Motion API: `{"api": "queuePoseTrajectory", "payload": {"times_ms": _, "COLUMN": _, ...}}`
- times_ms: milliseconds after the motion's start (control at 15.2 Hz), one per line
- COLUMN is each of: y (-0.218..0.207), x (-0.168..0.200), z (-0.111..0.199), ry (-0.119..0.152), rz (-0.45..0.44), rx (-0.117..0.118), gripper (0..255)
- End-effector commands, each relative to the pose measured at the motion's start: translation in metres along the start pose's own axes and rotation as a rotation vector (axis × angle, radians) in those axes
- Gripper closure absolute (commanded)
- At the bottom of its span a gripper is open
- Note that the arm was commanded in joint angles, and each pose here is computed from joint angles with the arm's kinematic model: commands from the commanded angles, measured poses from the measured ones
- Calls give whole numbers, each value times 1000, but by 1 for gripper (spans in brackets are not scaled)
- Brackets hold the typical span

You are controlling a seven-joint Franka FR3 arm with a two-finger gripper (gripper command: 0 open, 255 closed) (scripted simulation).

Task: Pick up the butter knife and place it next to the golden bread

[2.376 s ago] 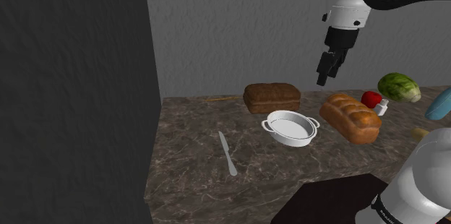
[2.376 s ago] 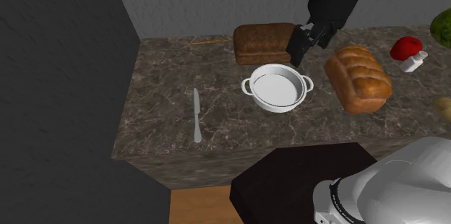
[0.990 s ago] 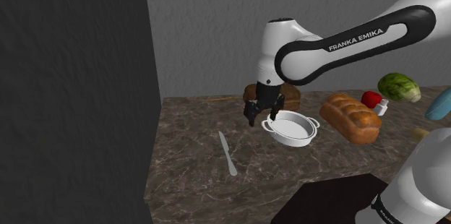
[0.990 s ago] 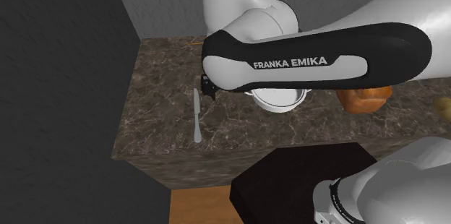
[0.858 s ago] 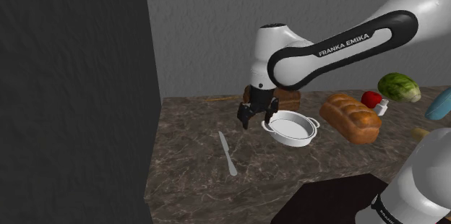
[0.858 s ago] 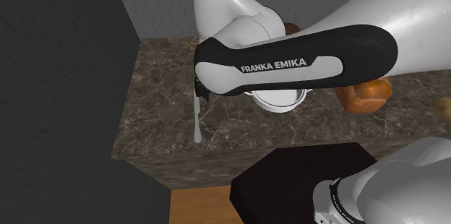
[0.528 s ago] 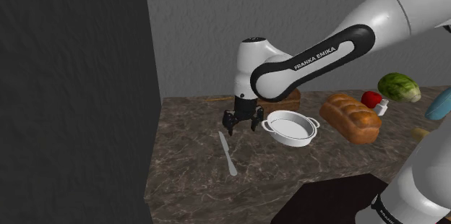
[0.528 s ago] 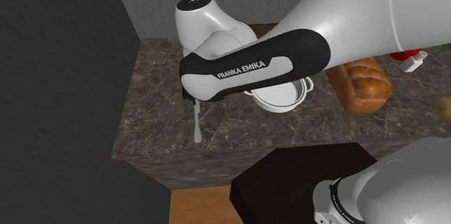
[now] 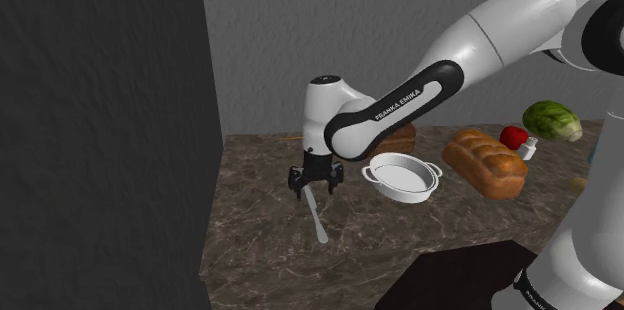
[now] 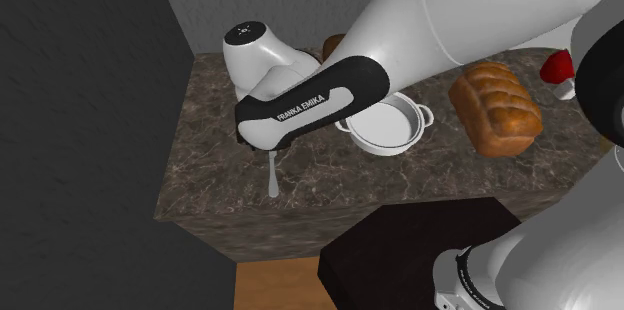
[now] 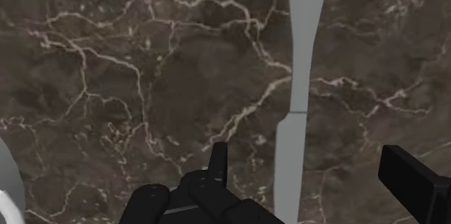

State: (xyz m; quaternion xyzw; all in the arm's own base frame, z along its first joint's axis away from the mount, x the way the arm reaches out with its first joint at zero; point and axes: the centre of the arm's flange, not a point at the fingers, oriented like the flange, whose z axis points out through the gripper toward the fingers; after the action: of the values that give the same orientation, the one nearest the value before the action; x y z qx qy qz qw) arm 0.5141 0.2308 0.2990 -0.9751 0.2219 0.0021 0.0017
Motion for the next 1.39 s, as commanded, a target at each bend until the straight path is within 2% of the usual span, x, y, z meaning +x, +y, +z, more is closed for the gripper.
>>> {"api": "queuePoseTrajectory", "payload": {"times_ms": 0, "y": -1, "x": 0, "z": 11, "ry": 0, "rz": 1, "rx": 1, "gripper": 0}}
{"api": "queuePoseTrajectory", "payload": {"times_ms": 198, "y": -1, "x": 0, "z": 30, "ry": 0, "rz": 1, "rx": 1, "gripper": 0}}
{"api": "queuePoseTrajectory", "payload": {"times_ms": 726, "y": -1, "x": 0, "z": 30, "ry": 0, "rz": 1, "rx": 1, "gripper": 0}}
{"api": "queuePoseTrajectory", "payload": {"times_ms": 792, "y": -1, "x": 0, "z": 30, "ry": 0, "rz": 1, "rx": 1, "gripper": 255}}
{"api": "queuePoseTrajectory", "payload": {"times_ms": 1320, "y": -1, "x": 0, "z": 30, "ry": 0, "rz": 1, "rx": 1, "gripper": 255}}
